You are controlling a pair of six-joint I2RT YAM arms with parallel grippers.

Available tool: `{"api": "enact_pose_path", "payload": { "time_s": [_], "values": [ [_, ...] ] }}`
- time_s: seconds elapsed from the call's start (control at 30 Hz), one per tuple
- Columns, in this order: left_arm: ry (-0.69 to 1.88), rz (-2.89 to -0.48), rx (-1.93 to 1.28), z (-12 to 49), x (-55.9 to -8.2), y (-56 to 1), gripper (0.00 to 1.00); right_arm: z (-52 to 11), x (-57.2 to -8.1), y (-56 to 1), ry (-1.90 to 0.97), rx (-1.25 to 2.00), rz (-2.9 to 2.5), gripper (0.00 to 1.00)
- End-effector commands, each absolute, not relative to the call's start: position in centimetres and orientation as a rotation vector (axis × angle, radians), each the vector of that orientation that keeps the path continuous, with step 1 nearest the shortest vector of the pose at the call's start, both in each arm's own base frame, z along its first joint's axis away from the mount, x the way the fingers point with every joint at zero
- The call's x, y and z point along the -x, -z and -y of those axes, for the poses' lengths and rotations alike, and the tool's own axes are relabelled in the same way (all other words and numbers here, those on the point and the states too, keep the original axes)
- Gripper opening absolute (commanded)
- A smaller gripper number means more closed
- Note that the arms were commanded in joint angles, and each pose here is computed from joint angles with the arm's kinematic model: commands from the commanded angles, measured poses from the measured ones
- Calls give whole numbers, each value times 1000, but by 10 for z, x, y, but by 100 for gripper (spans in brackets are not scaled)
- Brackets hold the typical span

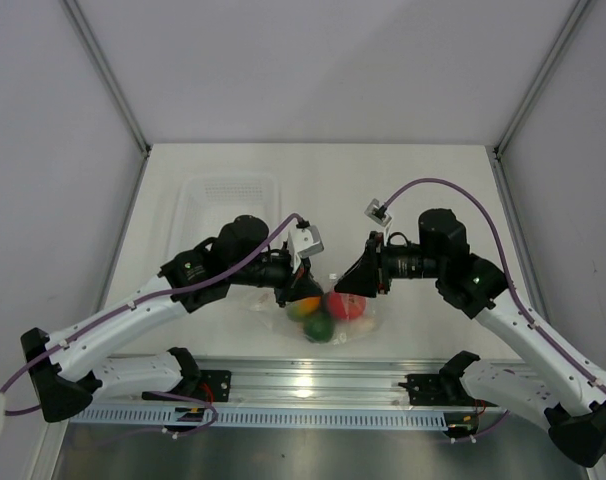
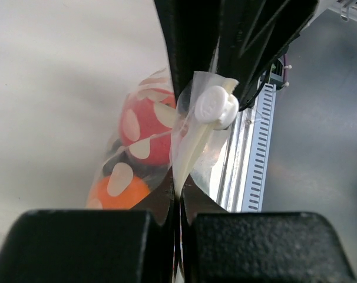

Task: Place the food in the zip-top bag and seal the zipper
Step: Adjust the zipper food storage bag at the center of the board.

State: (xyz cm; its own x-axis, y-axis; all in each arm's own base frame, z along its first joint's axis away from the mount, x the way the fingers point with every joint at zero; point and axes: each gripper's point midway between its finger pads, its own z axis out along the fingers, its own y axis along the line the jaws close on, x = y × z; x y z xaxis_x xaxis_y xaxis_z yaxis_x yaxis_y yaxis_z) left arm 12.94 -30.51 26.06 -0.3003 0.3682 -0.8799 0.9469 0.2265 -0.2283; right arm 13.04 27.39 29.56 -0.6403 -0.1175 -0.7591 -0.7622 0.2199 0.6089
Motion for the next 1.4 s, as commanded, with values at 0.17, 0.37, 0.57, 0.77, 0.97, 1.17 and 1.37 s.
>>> {"api": "enact_pose_path", "payload": {
  "time_s": [0.17,0.37,0.57,0.77,0.97,1.17,1.37],
  "values": [
    [1147,-1724,-1262,313,-119,-276,1,-264,-122,-305,-1369,941,-1794,40],
    [1284,-1678,-1323,319,-103,-286,1,-262,-116,-318,-1363,1000,-1648,40],
    [1337,-1672,-1329,320,-100,-290,1,-268,-109,-313,-1410,1063,-1618,31],
    [1358,-1665,-1319,320,-101,-292,1,-267,-103,-309,-1414,1078,-1604,27],
    [1384,-1653,-1317,320,-101,-296,0,-265,-102,-308,-1409,1064,-1596,27],
    [1419,-1644,-1333,321,-96,-296,1,-278,-103,-309,-1487,1044,-1585,11],
    [1434,-1645,-1337,320,-94,-294,0,-287,-106,-311,-1495,1039,-1573,13]
  ]
}}
